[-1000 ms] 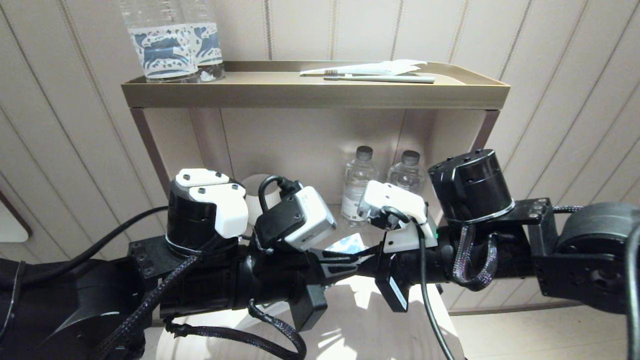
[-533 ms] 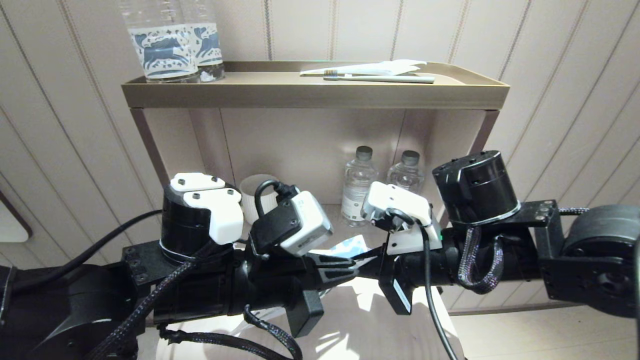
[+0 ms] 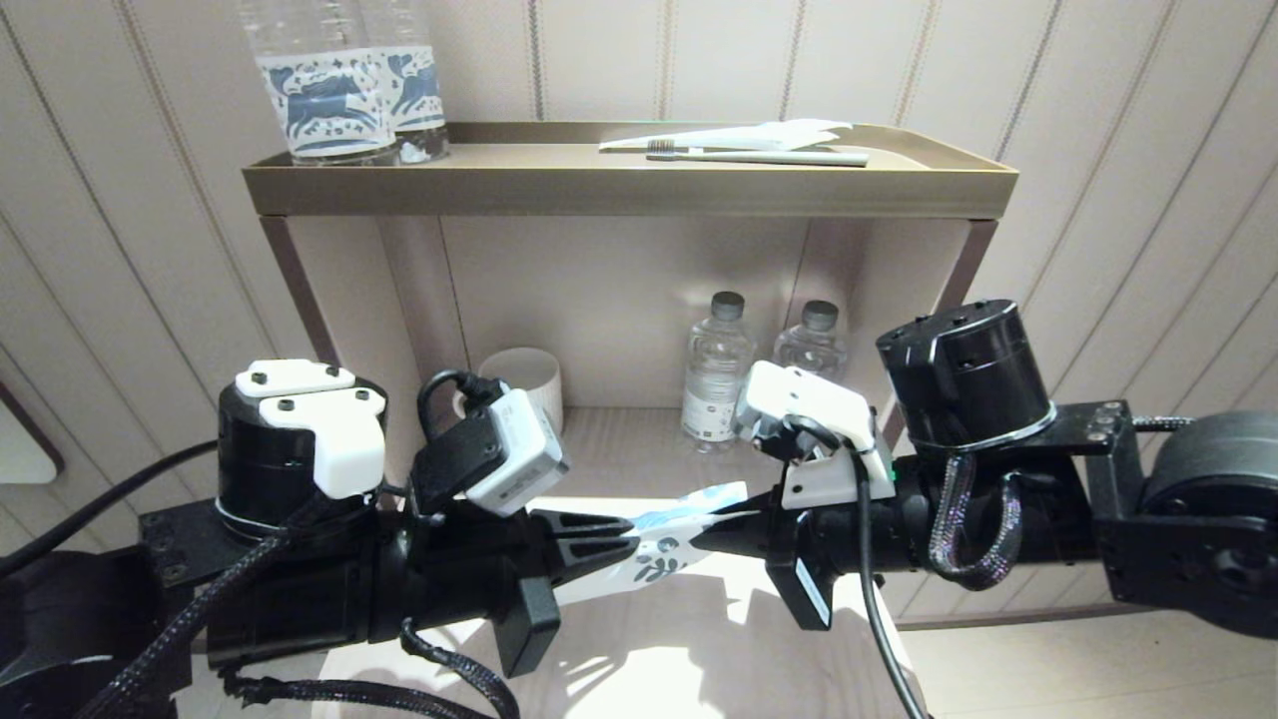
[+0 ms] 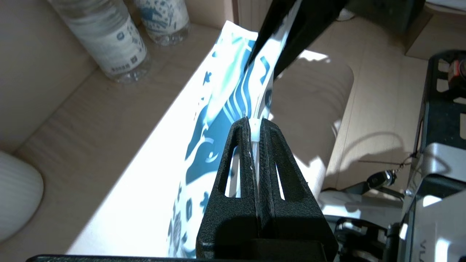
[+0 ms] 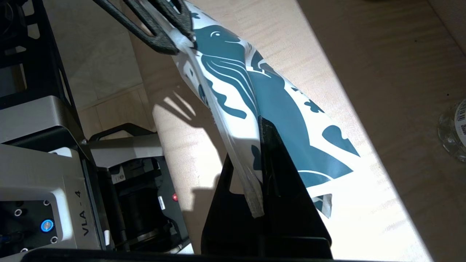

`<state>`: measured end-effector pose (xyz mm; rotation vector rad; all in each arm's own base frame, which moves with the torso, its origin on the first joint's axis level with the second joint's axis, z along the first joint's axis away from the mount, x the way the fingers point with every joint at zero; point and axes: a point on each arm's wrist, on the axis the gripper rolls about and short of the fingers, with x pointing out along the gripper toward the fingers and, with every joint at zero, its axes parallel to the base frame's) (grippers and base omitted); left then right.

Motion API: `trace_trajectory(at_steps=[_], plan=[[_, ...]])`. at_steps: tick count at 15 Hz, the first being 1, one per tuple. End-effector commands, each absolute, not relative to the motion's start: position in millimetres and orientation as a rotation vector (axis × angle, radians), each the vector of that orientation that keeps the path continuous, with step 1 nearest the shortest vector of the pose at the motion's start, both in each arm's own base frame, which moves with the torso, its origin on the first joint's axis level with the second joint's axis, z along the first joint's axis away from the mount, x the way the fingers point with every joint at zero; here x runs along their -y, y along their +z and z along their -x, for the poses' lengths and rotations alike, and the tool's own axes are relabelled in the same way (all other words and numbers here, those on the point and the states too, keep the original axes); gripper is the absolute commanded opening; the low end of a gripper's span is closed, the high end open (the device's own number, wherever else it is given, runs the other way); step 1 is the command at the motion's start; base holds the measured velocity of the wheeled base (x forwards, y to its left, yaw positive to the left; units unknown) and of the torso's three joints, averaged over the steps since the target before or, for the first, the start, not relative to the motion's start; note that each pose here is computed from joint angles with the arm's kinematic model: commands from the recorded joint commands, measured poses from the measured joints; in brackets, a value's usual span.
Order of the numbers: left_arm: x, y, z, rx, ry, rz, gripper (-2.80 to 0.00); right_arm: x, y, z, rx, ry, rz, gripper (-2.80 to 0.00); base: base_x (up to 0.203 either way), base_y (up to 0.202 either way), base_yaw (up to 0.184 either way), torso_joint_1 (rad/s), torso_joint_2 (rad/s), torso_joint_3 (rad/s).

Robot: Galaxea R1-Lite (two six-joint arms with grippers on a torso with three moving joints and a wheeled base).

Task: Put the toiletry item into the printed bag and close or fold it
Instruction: Close the strorage bag and place it on the desk

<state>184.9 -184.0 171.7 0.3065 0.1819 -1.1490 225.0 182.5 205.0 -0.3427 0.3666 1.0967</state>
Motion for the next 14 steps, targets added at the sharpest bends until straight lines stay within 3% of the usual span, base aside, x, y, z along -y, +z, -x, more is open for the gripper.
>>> trace_trajectory(at_steps=[1,14], plan=[[175.5,171.0,-176.4,-0.180,-1.148,-0.308,-2.80,-181.5,205.9,-223.5,-0.362,1.099,0.344,-2.80,0.000,0.000,0.000,0.000,0.00,0.000],[136.3,153.0,-156.1,-0.249,-1.082,-0.309,-2.80,-172.0,214.2,-221.4,-0.335,1.081,0.334,-2.80,0.000,0.000,0.000,0.000,0.00,0.000]])
